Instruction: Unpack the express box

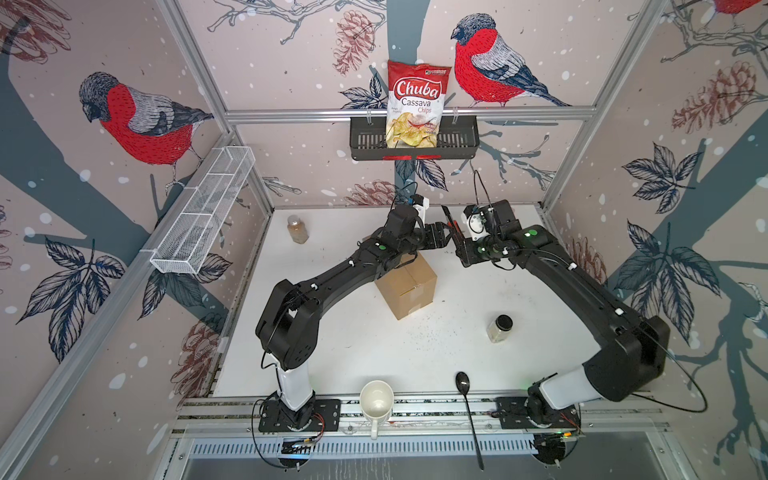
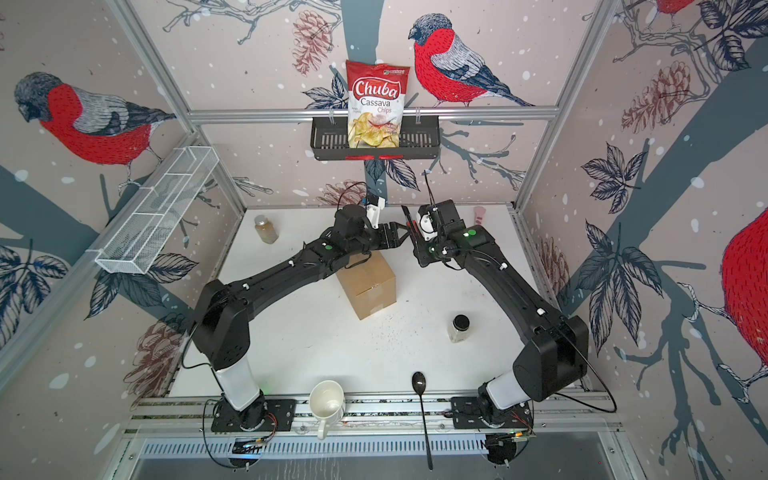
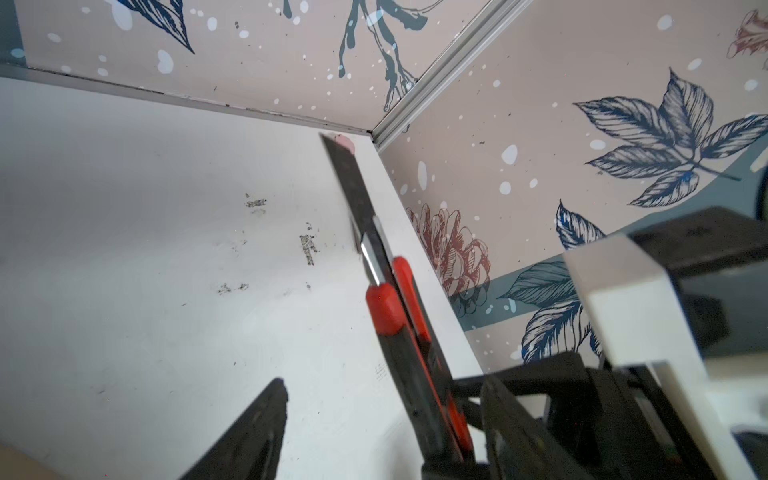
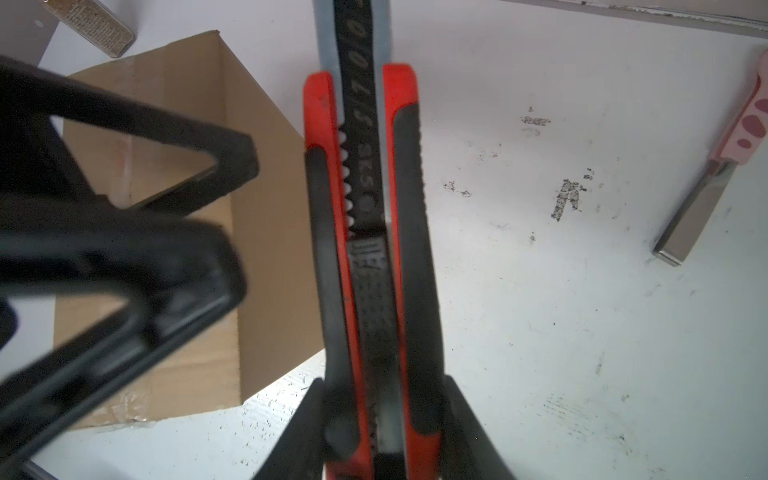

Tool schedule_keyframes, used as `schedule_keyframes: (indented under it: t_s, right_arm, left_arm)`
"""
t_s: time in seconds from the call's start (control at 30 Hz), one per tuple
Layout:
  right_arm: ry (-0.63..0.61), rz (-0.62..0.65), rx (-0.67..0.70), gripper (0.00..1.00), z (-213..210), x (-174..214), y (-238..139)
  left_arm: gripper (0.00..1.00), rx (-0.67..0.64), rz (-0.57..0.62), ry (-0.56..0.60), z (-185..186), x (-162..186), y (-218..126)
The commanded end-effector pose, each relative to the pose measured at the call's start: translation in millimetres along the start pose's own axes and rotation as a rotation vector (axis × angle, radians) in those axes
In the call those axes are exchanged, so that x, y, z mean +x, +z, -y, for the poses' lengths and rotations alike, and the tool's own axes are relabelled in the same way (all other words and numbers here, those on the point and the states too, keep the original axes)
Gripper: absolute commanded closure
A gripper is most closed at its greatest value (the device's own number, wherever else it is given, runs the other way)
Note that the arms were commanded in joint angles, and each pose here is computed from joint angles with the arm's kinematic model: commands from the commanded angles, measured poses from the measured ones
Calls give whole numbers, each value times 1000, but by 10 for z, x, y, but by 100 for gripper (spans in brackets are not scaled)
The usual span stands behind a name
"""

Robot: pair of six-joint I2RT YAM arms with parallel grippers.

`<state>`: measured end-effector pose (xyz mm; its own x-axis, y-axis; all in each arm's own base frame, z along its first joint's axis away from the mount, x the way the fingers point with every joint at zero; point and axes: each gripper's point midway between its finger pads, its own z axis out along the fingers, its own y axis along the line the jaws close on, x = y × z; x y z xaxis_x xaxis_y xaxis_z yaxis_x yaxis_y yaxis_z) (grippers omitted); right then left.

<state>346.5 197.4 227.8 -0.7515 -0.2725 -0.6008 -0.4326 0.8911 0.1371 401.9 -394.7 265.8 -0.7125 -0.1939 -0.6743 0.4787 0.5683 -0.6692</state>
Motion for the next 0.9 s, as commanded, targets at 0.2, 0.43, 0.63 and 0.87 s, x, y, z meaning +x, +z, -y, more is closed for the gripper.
schedule_keyframes:
  t_s: [0.2,0.43,0.63,0.87]
  right_arm:
    - [-28,46,-72,87,-190,-83,-79]
    - [-40,44,-85,87,-246,-67,-71]
    - [-40,47,-86,87,-247,-71,-62]
    - [-36,64,-86,87,-249,-103,-93]
  left_arm:
    - [38,107,23,-32,155,-85,221]
    - [49,130,26,-52,171,-87,283]
    - [66,134,30,-57,161,-72,277]
    - [78,130,34,-74,115,-33,279]
